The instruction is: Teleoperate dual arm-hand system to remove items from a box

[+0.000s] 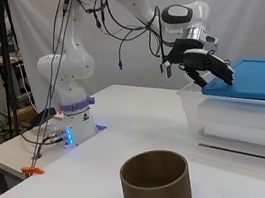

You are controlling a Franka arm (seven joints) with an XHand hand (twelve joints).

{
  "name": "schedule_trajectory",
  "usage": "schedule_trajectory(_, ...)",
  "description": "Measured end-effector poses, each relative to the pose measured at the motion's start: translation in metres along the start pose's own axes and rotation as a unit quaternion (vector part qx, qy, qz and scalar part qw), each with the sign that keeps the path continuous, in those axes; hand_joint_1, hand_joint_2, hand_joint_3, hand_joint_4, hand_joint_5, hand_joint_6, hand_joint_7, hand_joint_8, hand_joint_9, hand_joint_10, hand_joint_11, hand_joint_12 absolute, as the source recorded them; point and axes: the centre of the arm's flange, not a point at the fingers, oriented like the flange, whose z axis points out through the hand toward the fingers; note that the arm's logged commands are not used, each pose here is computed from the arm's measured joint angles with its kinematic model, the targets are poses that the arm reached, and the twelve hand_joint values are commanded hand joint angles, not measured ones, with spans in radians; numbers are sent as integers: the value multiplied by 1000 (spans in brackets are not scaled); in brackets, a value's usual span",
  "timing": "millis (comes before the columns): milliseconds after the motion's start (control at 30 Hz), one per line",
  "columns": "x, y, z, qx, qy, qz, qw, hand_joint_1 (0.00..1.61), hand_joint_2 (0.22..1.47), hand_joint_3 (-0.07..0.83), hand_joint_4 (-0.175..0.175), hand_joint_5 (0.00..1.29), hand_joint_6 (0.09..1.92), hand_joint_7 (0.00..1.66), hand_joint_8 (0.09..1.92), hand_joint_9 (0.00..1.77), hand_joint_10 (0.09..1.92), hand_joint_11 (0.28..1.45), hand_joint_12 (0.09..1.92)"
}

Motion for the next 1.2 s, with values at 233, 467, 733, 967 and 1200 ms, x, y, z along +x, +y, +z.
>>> schedule_trajectory(233,-4,0,-21,-42,33,-3,999,114,1000,-4,157,449,87,468,87,494,87,420,87)
schedule_trajectory(467,-20,-6,-47,-88,60,-2,994,37,1009,1,162,477,87,517,87,550,87,434,87)
schedule_trajectory(733,-18,-21,-47,-103,13,3,995,78,976,-11,151,464,87,477,87,510,87,421,87)
schedule_trajectory(967,-15,-23,-43,-108,-14,15,994,159,962,-6,148,479,87,483,87,500,87,411,87)
schedule_trajectory(1200,-15,-19,-30,-100,-19,20,995,177,943,-9,149,475,87,509,87,512,87,403,87)
